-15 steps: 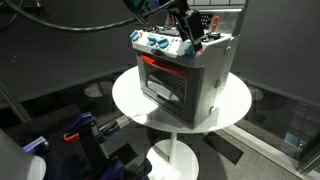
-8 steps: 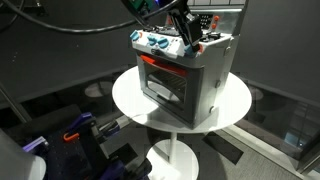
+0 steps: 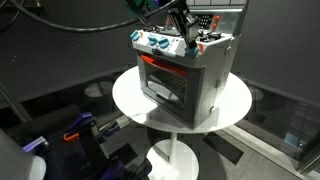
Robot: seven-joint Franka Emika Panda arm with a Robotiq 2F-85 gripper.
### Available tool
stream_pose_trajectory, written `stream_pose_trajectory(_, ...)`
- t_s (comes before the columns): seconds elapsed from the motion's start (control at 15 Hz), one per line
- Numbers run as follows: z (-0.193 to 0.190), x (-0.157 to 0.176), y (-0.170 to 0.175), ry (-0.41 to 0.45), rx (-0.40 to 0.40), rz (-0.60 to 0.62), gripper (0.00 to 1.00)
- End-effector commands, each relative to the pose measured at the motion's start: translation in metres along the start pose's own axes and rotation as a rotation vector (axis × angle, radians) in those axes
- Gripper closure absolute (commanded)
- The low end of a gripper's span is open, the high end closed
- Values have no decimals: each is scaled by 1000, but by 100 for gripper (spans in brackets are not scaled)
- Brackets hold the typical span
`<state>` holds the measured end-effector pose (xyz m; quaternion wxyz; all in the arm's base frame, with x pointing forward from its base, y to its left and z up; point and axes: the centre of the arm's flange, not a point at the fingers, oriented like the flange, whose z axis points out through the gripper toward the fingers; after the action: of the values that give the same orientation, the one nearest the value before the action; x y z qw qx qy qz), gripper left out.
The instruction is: Turn the right knob clockwise
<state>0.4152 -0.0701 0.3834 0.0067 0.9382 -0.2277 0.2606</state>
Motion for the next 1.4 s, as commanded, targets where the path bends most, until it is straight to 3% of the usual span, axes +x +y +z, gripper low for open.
stream_pose_trajectory(0.0,5,7,2,15,-13,14,94)
stream_pose_trajectory(0.6,-1,13,11,-22,-35,198,95)
stream_pose_trajectory(1.33,-3,21,20,-71,-50,651,96)
